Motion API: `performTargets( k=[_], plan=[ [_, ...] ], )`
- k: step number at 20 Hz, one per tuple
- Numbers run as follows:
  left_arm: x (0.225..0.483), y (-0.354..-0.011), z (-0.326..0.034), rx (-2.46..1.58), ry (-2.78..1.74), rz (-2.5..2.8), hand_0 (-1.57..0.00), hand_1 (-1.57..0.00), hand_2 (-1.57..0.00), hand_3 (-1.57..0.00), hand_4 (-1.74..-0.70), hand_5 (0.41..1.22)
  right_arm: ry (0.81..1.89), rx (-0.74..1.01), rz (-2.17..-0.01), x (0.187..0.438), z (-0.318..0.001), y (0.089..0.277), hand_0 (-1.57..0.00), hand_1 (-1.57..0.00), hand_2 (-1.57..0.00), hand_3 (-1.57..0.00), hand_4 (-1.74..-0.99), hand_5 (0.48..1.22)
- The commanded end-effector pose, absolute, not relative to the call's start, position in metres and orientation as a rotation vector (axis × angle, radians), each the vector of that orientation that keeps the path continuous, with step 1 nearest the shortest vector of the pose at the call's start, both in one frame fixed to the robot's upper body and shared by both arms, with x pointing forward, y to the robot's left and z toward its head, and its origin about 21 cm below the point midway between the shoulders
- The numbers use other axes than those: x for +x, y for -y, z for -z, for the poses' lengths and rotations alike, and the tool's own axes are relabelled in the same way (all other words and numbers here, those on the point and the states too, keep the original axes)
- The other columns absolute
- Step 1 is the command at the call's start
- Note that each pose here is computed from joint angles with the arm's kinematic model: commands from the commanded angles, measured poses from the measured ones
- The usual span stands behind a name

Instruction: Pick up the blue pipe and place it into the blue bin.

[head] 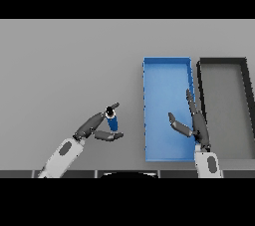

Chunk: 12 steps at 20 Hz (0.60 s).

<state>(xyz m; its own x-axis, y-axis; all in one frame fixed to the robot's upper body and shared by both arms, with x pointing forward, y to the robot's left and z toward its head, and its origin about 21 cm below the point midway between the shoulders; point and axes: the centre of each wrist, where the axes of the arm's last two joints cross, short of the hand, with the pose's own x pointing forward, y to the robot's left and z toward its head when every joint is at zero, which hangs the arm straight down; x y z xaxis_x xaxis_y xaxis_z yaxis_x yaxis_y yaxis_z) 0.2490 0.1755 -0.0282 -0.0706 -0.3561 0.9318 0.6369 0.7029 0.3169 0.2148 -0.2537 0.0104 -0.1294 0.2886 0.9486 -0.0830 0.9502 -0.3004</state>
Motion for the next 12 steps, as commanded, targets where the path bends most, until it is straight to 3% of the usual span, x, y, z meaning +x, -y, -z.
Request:
performTargets(
  k=[1,5,7,8,9,10,12],
  plan=[
    [0.25,-0.174,0.029,-0.26,1.428,0.833,0.0,0.0,0.0,0.0,-1.05,0.418,1.672,-0.166,-0.323,0.217,-0.012,0.255,0.0,0.0,0.0,0.0,-1.221,0.645],
    [0.25,-0.156,0.032,-0.337,1.457,0.79,0.0,0.0,0.0,0.0,-1.11,0.463,1.683,-0.179,-0.337,0.21,-0.012,0.26,0.0,0.0,0.0,0.0,-1.207,0.65],
    [0.256,-0.149,0.033,-0.375,1.457,0.73,0.0,-0.04,-0.15,-0.12,-1.19,0.55,1.681,-0.176,-0.331,0.215,-0.015,0.255,0.0,0.0,0.0,0.0,-1.213,0.655],
    [0.255,-0.146,0.035,-0.396,1.454,0.701,-0.01,-0.16,-0.31,-0.28,-1.24,0.613,1.682,-0.175,-0.326,0.215,-0.014,0.255,0.0,0.0,0.0,0.0,-1.217,0.655],
    [0.255,-0.144,0.036,-0.423,1.466,0.667,-0.12,-0.32,-0.49,-0.53,-1.28,0.735,1.673,-0.179,-0.323,0.214,-0.012,0.256,0.0,0.0,0.0,0.0,-1.22,0.656],
    [0.254,-0.144,0.034,-0.436,1.487,0.642,-0.36,-0.55,-0.69,-0.74,-1.37,0.832,1.678,-0.173,-0.328,0.212,-0.01,0.252,0.0,0.0,0.0,0.0,-1.22,0.656],
    [0.252,-0.142,0.034,-0.45,1.483,0.646,-0.8,-0.92,-1.01,-1.03,-1.5,0.972,1.671,-0.179,-0.326,0.218,-0.014,0.255,0.0,0.0,0.0,0.0,-1.224,0.658]
  ],
)
